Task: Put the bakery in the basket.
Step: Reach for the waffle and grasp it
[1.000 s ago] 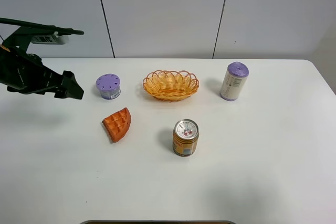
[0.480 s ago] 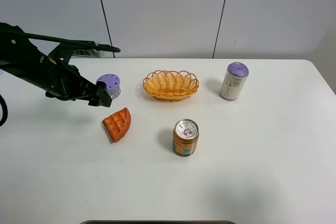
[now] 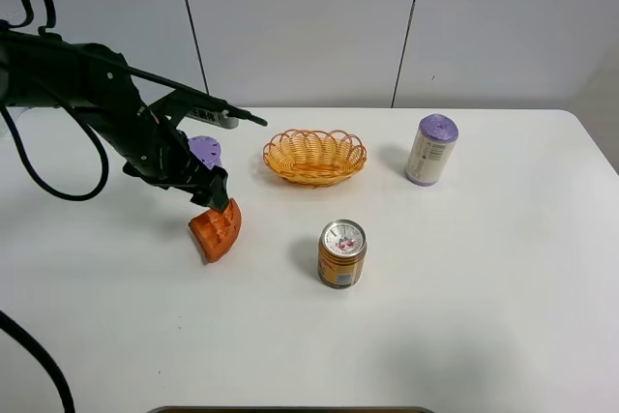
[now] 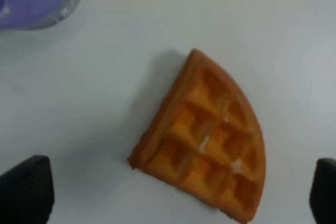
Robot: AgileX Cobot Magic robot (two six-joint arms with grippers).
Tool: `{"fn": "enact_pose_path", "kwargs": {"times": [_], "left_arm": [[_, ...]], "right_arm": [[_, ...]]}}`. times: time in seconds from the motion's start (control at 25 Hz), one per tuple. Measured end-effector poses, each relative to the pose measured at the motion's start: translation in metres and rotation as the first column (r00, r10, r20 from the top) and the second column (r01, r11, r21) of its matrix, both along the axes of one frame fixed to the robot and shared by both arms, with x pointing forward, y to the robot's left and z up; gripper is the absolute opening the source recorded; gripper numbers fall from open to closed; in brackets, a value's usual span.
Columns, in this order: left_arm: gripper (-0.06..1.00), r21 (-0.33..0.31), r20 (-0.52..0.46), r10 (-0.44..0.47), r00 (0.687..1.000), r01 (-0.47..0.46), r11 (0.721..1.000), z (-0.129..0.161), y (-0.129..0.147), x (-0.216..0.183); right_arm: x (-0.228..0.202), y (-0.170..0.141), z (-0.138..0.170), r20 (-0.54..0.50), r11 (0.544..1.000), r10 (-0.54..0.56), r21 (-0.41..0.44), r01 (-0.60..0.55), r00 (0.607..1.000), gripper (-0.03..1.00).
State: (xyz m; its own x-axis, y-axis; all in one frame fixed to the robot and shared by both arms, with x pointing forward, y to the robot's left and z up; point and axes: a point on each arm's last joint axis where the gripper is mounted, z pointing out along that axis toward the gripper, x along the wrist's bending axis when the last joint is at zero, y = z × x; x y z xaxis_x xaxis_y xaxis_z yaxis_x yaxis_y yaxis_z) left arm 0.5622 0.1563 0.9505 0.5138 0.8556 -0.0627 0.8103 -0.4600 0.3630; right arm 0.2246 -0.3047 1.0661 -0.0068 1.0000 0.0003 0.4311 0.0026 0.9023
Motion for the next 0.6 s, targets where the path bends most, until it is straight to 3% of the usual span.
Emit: {"fn": "enact_pose_path", "kwargs": {"times": [0.28, 0.6], "left_arm": [[0.99, 0.059, -0.099, -0.078, 0.992, 0.084, 0.995, -0.024, -0.004, -0.002], [0.99, 0.044, -0.094, -0.083, 0.992, 0.087, 0.995, -0.034, -0.013, -0.001]], "right_arm": [[0.0, 0.0, 0.0, 0.0, 1.0, 0.0, 0.0, 0.0, 1.0, 0.91], [0.0, 0.0, 0.0, 0.0, 1.0, 0.0, 0.0, 0.0, 1.0, 0.91]]}}
